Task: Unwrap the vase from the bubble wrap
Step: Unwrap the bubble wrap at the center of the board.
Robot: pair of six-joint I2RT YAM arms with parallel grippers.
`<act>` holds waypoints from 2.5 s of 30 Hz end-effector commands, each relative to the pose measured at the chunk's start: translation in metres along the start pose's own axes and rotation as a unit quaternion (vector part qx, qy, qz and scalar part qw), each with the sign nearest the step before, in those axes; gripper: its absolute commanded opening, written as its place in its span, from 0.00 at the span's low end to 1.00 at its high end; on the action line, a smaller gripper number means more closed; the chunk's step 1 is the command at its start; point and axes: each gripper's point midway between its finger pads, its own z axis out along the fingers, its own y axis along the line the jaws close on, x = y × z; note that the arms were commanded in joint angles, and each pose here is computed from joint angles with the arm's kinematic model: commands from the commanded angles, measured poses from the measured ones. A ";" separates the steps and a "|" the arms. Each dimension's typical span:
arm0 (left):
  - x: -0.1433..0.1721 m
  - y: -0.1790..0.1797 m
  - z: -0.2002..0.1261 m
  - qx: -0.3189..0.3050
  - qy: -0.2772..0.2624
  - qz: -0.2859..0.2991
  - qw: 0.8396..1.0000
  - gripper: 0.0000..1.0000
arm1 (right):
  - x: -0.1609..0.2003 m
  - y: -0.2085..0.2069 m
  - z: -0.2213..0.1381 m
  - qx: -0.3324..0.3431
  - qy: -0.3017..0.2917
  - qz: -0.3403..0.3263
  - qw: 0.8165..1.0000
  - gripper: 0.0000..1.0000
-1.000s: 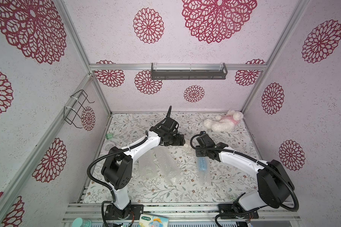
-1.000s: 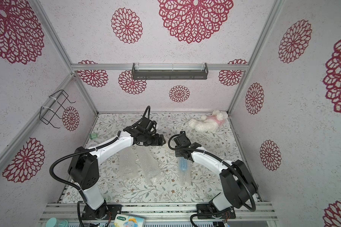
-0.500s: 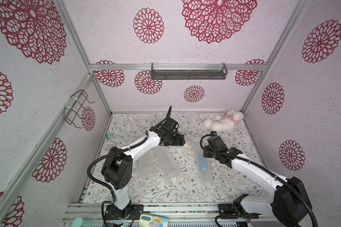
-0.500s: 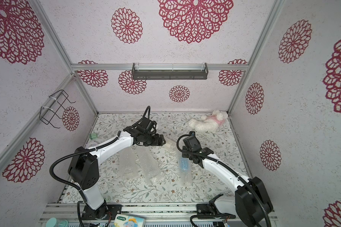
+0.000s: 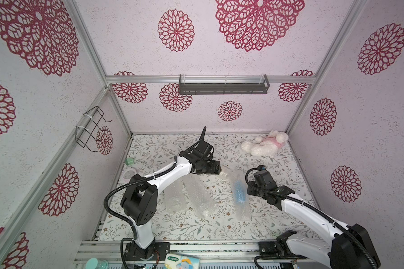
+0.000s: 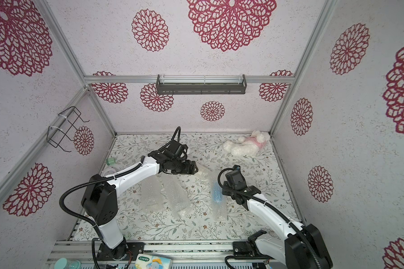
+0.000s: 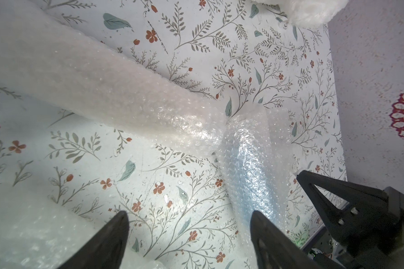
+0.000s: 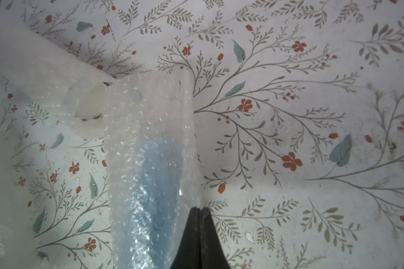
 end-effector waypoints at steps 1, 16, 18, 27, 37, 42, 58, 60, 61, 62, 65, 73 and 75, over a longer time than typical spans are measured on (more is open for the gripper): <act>-0.002 -0.013 -0.002 0.010 -0.007 0.019 1.000 0.84 | -0.005 0.004 -0.005 -0.031 -0.023 0.042 0.998 0.00; -0.006 -0.068 0.033 0.031 0.013 0.039 0.999 0.81 | 0.004 0.011 -0.013 -0.134 -0.079 0.092 0.984 0.01; -0.009 -0.072 0.044 0.036 0.021 0.031 0.999 0.79 | 0.006 0.008 -0.014 -0.135 -0.084 0.094 0.983 0.02; -0.011 -0.077 0.075 0.032 0.040 0.046 0.998 0.78 | 0.024 0.005 -0.008 -0.156 -0.074 0.126 0.977 0.06; -0.009 -0.056 0.067 0.037 0.050 0.015 0.998 0.80 | 0.011 0.018 -0.004 -0.198 -0.086 0.103 0.971 0.11; -0.017 -0.041 0.049 0.035 0.029 0.003 0.999 0.80 | -0.002 0.024 0.003 -0.220 -0.094 0.087 0.967 0.14; -0.020 -0.024 0.040 0.014 0.013 -0.011 1.000 0.81 | -0.042 0.055 0.031 -0.263 -0.068 0.023 0.962 0.19; -0.019 -0.021 0.039 0.011 0.012 -0.012 1.000 0.81 | -0.045 0.057 0.033 -0.263 -0.066 0.022 0.962 0.18; -0.017 -0.020 0.040 0.009 0.013 -0.012 1.000 0.81 | -0.045 0.057 0.032 -0.263 -0.067 0.021 0.962 0.19; -0.017 -0.019 0.040 0.008 0.013 -0.014 1.000 0.81 | -0.046 0.057 0.030 -0.263 -0.068 0.020 0.962 0.19; -0.014 -0.017 0.041 0.006 0.014 -0.016 1.000 0.81 | -0.041 0.053 0.025 -0.255 -0.061 0.016 0.965 0.19; -0.016 -0.023 0.047 0.011 0.011 -0.018 1.000 0.81 | -0.024 0.025 0.001 -0.200 -0.056 0.036 0.978 0.21; -0.014 -0.024 0.049 0.011 0.013 -0.017 1.000 0.81 | -0.019 0.013 -0.004 -0.169 -0.055 0.034 0.983 0.23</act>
